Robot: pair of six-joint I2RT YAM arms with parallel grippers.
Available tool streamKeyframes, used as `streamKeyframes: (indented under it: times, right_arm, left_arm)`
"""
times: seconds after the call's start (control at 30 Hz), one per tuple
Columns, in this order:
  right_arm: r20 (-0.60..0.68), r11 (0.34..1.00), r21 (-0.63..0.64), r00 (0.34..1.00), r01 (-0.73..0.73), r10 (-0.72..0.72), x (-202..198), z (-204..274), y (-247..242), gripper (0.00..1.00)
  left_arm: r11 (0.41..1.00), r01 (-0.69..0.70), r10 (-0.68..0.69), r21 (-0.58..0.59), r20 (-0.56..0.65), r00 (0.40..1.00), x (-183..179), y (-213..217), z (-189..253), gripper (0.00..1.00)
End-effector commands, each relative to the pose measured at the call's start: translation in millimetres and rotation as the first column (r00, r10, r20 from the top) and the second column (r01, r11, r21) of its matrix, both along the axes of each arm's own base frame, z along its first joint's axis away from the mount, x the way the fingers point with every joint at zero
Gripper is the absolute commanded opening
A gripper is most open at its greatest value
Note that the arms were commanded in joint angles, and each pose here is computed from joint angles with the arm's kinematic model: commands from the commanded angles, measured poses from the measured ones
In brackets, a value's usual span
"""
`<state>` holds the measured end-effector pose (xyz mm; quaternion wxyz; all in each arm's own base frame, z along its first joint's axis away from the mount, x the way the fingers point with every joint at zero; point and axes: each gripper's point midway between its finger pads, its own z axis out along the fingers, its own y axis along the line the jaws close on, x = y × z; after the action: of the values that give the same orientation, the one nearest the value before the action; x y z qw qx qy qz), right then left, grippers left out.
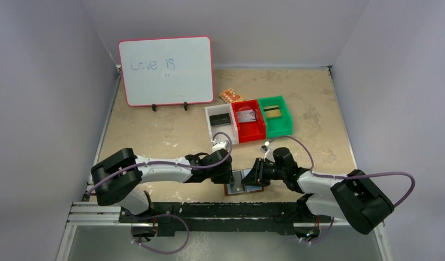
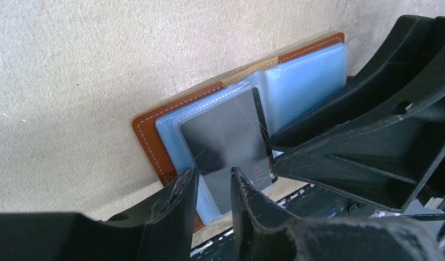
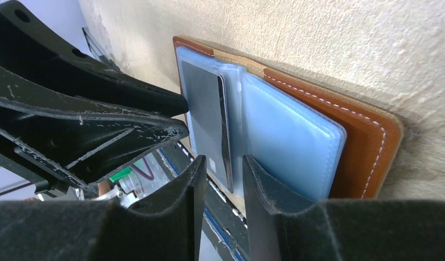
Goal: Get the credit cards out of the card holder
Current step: Remove the credit card from the card holder.
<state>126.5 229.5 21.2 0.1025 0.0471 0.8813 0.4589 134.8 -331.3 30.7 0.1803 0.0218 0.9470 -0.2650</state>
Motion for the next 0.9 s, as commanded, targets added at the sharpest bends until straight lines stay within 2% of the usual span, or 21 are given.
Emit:
streamKeyframes:
  times: [0.0, 0.2, 0.33, 0.57, 0.67, 0.87]
  right_arm:
    - [-0.012, 0.999, -0.007, 0.999, 0.035, -0.035, 0.6, -2.2, -1.9, 0.34]
    - [-0.015, 0.999, 0.024, 0.999, 0.035, -0.035, 1.2, 1.2, 1.8, 0.32]
    - [-0.009, 0.998, 0.045, 0.999, 0.034, -0.034, 1.5, 5.5, 3.7, 0.22]
    - [0.005, 0.997, 0.061, 0.999, 0.041, -0.042, 3.1, 12.4, 4.7, 0.10]
    - [-0.032, 0.998, 0.036, 0.999, 0.042, -0.041, -3.0, 7.2, 0.5, 0.00]
    - [-0.011, 0.996, -0.003, 0.996, 0.093, -0.093, 2.4, 6.9, -6.9, 0.00]
  left_arm:
    - [0.999, 0.028, -0.029, 0.030, 0.031, 0.999, -0.7, -5.6, 0.4, 0.27]
    - [0.998, 0.022, -0.024, 0.060, 0.029, 0.999, -4.1, -4.3, -9.4, 0.21]
    - [0.993, -0.006, 0.002, 0.116, 0.036, 0.999, -3.2, 6.8, -18.7, 0.18]
    - [0.984, -0.020, 0.012, 0.179, 0.044, 0.999, -4.5, 17.2, -29.8, 0.13]
    - [0.977, -0.027, 0.016, 0.213, 0.051, 0.999, -4.1, 22.5, -34.3, 0.12]
    - [0.955, -0.053, 0.033, 0.292, 0.072, 0.997, -1.1, 37.8, -43.6, 0.08]
